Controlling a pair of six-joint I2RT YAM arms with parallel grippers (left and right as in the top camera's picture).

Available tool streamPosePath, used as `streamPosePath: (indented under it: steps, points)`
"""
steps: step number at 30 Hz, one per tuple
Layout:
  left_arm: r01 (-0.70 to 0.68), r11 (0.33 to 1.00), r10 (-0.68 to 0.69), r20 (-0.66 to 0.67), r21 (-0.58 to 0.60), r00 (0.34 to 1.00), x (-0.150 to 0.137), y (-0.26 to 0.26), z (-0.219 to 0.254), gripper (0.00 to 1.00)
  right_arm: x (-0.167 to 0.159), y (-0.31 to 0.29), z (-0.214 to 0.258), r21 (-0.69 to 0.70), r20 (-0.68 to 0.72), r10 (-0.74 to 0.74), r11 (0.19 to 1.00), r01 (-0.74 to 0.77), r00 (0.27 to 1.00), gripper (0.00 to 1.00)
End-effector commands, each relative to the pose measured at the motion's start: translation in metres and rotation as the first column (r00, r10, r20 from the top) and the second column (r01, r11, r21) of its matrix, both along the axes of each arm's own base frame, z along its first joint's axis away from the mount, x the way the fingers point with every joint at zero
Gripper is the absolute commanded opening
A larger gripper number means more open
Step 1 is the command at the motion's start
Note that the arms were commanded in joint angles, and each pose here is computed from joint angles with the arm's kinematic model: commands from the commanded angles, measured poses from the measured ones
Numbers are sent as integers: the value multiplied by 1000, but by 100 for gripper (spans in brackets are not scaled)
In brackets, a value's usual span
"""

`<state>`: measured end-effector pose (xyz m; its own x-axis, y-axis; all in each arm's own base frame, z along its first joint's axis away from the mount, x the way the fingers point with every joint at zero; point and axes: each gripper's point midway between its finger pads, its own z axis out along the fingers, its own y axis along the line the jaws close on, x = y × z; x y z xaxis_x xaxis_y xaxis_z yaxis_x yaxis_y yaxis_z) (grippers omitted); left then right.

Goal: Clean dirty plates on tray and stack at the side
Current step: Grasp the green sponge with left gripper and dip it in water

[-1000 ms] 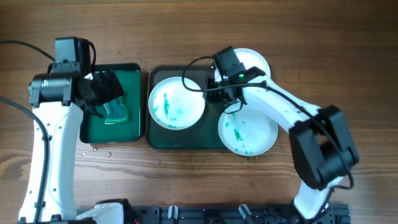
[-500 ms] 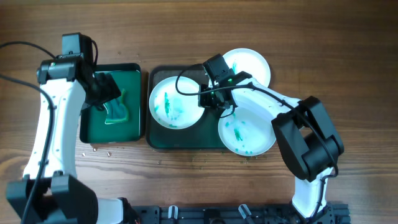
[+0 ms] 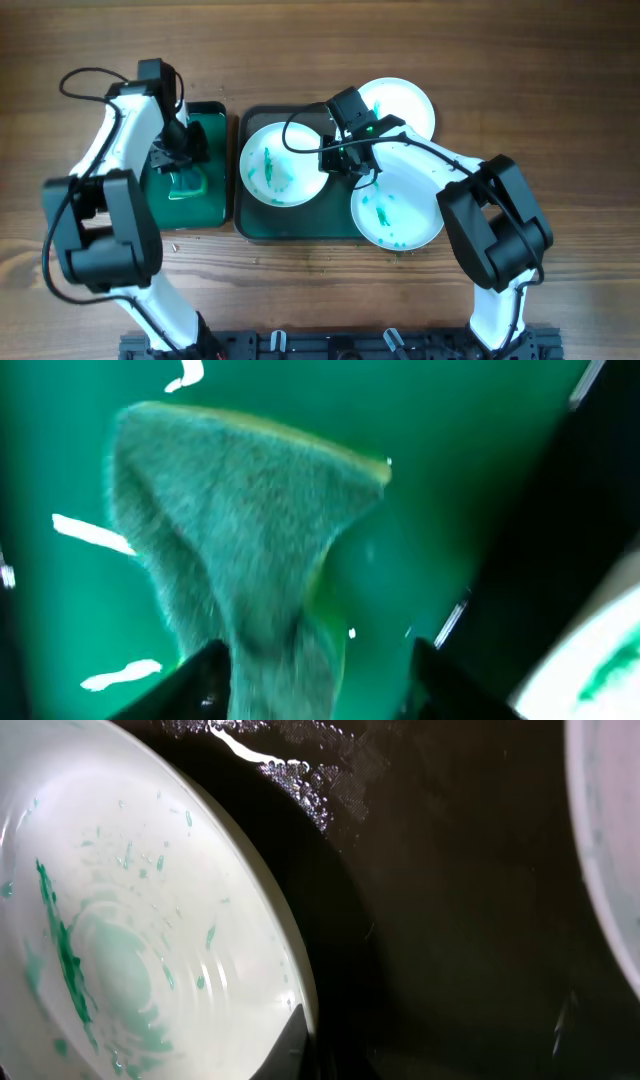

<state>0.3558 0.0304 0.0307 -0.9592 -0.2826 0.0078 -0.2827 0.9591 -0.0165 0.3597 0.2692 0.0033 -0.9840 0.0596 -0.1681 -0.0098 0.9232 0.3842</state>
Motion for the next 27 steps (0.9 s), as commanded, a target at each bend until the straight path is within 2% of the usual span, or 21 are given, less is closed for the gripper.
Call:
streamPosePath:
  steps: [1, 5, 10, 14, 16, 20, 27]
  points:
    - [38, 999, -38, -39, -21, 998, 2, -1, -20, 45, 7, -1, -5, -25, 22, 8, 1000, -8, 1000, 4]
    - [38, 999, -38, -46, -14, 998, 2, 1, -25, 38, 7, -1, -5, -25, 22, 7, 1000, -7, 1000, 4]
    - [33, 999, -34, -39, -14, 999, 8, 1, -6, 37, 8, 1, -4, -16, 27, 9, 1000, -8, 1000, 4]
    - [28, 1000, -29, -15, -10, 999, 16, 5, 29, 42, 8, 1, -4, -16, 27, 9, 1000, -8, 1000, 4]
    - [28, 1000, -29, -11, -9, 1000, 16, 7, 32, 42, 8, 1, -4, -17, 27, 9, 1000, -8, 1000, 4]
    - [66, 997, -65, -41, 36, 997, 9, 20, 15, 37, 8, 0, -4, -18, 29, 12, 1000, -11, 1000, 4]
    - [62, 998, -61, -7, 20, 998, 7, 17, -19, 30, 8, 0, -4, -19, 29, 12, 1000, -12, 1000, 4]
